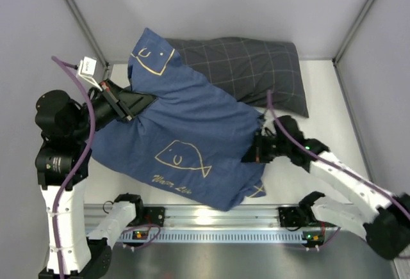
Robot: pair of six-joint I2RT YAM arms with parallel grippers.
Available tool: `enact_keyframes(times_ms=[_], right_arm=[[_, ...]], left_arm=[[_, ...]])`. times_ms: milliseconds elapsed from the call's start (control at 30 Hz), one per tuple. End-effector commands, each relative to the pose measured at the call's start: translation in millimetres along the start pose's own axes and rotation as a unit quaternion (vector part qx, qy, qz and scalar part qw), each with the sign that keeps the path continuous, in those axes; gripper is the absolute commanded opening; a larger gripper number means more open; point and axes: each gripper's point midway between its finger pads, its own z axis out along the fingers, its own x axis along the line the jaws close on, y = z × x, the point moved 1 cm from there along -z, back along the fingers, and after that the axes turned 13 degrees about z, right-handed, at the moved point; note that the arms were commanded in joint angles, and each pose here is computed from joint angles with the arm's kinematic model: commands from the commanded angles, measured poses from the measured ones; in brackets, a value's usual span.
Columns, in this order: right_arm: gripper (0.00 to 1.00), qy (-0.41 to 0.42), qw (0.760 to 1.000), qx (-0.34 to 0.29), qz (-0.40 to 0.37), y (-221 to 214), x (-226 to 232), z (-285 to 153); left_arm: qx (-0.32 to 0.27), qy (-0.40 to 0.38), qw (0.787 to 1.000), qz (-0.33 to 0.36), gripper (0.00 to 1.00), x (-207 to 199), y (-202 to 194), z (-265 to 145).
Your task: Remove the pillowcase from the pillow
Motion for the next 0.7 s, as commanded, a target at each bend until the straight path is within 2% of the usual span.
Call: enact_keyframes(times_ms=[0,33,100,133,167,200,233,267,300,333,367,400,467,500,633,667], right_arm=[[0.0,0.072,0.995,-0.048,-0.04,40,63,50],[0.0,0.079,0.995,-0.036,-0.044,43,71,79],[0.0,0.125,0.99,-0.037,-0.052,63,114,96],[0.0,0.119,0.992,-0.015,-0.038,63,114,125],[0.0,0.179,0.982,-0.031,-0.055,83,159,127],[0.0,0.219,0.975,-0.002,-0.047,80,183,131],[0.0,0.222,0.974,0.023,-0.037,77,188,160],[0.0,0.279,0.959,0.019,-0.055,91,237,155],[0.0,0.307,0.949,0.055,-0.047,84,258,155],[0.0,0.313,0.945,0.082,-0.042,75,265,177],[0.0,0.349,0.932,0.08,-0.055,82,297,169],[0.0,0.354,0.93,0.093,-0.044,81,303,170],[0.0,0.343,0.935,0.085,-0.019,94,292,177],[0.0,0.359,0.93,0.073,-0.01,108,292,169],[0.0,0.344,0.936,0.077,0.011,128,260,169],[0.0,0.336,0.939,0.075,0.022,130,248,172]], left_arm=[[-0.031,-0.122,0.991,0.038,0.0,-64,35,-18],[-0.022,-0.151,0.987,0.048,0.0,-78,36,-25],[-0.012,-0.17,0.984,0.048,0.0,-87,40,-26],[-0.013,-0.179,0.982,0.053,0.0,-94,42,-31],[-0.023,-0.189,0.979,0.068,0.0,-106,48,-39],[-0.026,-0.193,0.978,0.069,0.0,-111,50,-43],[-0.03,-0.194,0.978,0.071,0.0,-114,53,-45],[-0.035,-0.197,0.977,0.07,0.0,-118,57,-47],[-0.036,-0.196,0.978,0.066,0.0,-118,57,-47],[-0.036,-0.192,0.979,0.062,0.0,-115,58,-44],[-0.036,-0.187,0.98,0.057,0.0,-111,57,-42],[-0.025,-0.175,0.983,0.039,0.0,-97,51,-30],[-0.018,-0.174,0.984,0.023,0.0,-84,44,-20],[0.002,-0.166,0.986,-0.001,0.0,-65,31,-5],[0.021,-0.158,0.987,-0.023,0.0,-40,12,17],[0.03,-0.182,0.982,-0.027,0.0,-49,6,24]])
